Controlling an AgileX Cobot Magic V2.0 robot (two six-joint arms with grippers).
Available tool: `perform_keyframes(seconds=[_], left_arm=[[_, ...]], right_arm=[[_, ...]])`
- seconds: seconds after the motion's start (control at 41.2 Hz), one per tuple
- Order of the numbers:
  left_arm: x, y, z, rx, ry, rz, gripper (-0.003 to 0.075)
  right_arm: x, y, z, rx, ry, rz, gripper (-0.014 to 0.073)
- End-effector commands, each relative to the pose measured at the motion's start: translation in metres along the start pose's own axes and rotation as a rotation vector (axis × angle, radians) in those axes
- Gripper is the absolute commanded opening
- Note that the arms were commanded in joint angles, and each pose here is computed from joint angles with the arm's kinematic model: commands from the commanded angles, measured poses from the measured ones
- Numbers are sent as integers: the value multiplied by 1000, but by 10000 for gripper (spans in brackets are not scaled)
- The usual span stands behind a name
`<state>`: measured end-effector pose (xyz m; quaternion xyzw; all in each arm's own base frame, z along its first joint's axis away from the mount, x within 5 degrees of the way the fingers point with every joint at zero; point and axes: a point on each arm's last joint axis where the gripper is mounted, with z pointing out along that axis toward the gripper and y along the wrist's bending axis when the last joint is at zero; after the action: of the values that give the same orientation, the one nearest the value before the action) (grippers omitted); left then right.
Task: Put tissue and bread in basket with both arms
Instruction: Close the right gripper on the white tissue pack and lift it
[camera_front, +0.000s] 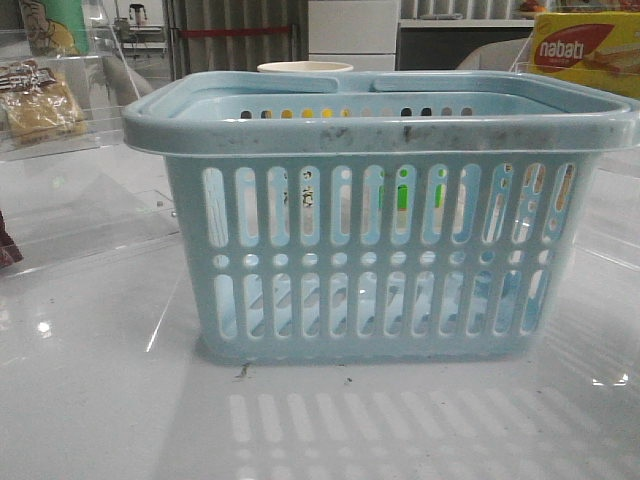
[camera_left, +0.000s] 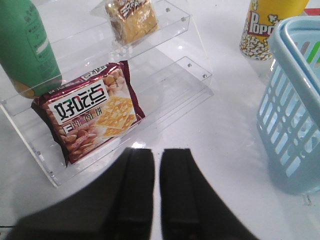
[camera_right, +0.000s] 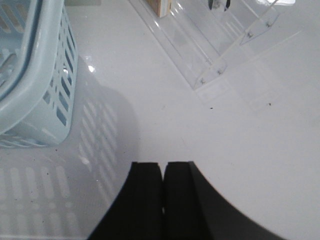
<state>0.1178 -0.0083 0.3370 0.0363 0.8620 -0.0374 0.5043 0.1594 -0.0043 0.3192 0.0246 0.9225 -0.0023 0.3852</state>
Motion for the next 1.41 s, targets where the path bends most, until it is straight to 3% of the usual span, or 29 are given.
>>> perform_keyframes(seconds=[0.0, 0.097, 0.194, 0.412, 0.679, 0.945, 1.285, 1.382], left_arm=[[-14, 1, 0, -11, -73, 3, 374], [-15, 2, 5, -12, -57, 3, 552], [-14, 2, 9, -12, -43, 1, 568], [-15, -12, 12, 81, -44, 55, 535], [-14, -31, 10, 206, -40, 129, 526], [-13, -32, 10, 214, -40, 133, 526], [-13, -32, 10, 214, -40, 133, 526], [-13, -32, 10, 214, -40, 133, 526]], right_arm=[[-15, -1, 5, 6, -65, -13, 342], [-17, 0, 18, 7, -29, -14, 534], [-18, 0, 34, 9, 12, -17, 606], [-32, -16, 64, 60, 11, 50, 603], [-77, -29, 85, 83, -30, 88, 603], [-130, -34, 114, 89, -98, 76, 603], [-155, -44, 165, 139, -84, -11, 601], [-159, -46, 178, 153, -91, -41, 564]])
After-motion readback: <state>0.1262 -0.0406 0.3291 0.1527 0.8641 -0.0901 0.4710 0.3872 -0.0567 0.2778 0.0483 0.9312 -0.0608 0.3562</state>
